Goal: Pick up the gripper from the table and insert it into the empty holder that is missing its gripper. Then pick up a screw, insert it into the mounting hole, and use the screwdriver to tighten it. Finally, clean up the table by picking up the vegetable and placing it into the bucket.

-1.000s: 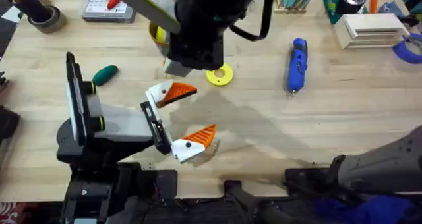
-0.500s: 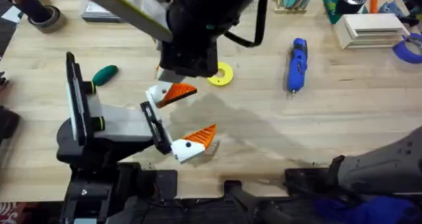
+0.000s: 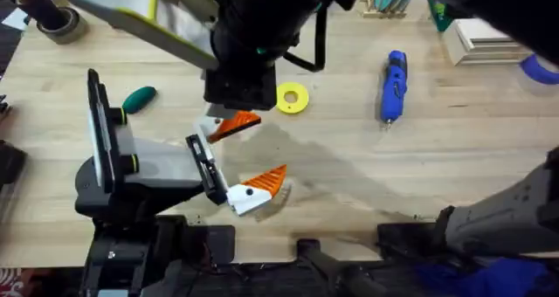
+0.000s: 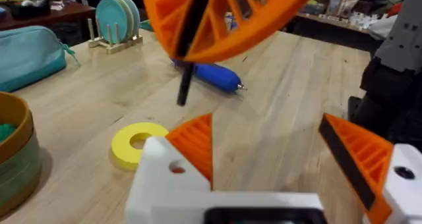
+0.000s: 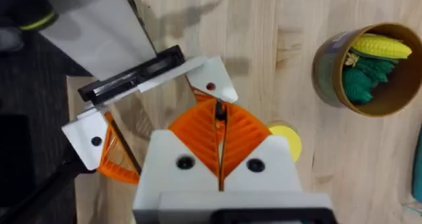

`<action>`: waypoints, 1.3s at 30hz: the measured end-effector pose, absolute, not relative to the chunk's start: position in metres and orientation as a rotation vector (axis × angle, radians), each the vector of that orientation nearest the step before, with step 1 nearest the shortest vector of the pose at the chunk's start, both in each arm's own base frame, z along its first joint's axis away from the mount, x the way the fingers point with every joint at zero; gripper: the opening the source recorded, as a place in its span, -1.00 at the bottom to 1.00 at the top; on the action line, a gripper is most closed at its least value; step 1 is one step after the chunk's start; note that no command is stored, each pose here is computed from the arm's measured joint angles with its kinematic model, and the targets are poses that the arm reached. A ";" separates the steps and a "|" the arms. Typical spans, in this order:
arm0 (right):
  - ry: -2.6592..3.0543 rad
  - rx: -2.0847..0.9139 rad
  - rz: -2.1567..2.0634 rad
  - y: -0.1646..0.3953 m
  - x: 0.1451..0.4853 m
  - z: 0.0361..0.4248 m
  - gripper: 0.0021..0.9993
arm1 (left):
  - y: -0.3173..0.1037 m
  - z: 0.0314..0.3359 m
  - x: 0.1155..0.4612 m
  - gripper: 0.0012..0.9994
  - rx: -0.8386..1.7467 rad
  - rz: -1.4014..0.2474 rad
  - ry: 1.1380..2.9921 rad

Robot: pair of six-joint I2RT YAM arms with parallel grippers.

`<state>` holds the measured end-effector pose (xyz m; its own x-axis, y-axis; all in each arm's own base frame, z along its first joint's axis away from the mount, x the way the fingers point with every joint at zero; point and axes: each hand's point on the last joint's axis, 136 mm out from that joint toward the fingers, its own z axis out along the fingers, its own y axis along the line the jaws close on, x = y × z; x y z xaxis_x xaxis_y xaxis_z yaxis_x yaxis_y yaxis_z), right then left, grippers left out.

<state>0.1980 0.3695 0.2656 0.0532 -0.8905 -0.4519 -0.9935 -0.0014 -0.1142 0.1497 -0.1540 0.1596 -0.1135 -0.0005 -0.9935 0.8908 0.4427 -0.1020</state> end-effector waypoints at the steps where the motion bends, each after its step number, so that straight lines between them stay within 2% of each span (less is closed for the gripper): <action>1: 1.887 -1.944 0.351 0.369 0.198 0.265 -0.99 | -0.154 0.160 0.150 0.97 0.826 -0.926 1.490; 39: 1.914 -2.006 0.389 0.378 0.193 0.238 -0.99 | -0.154 0.160 0.150 0.97 0.826 -0.926 1.490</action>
<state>0.1930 0.3776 0.2376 0.0549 -0.9046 -0.4226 -0.9978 -0.0344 -0.0561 0.1497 -0.1540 0.1597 -0.1132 -0.0005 -0.9936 0.8909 0.4427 -0.1017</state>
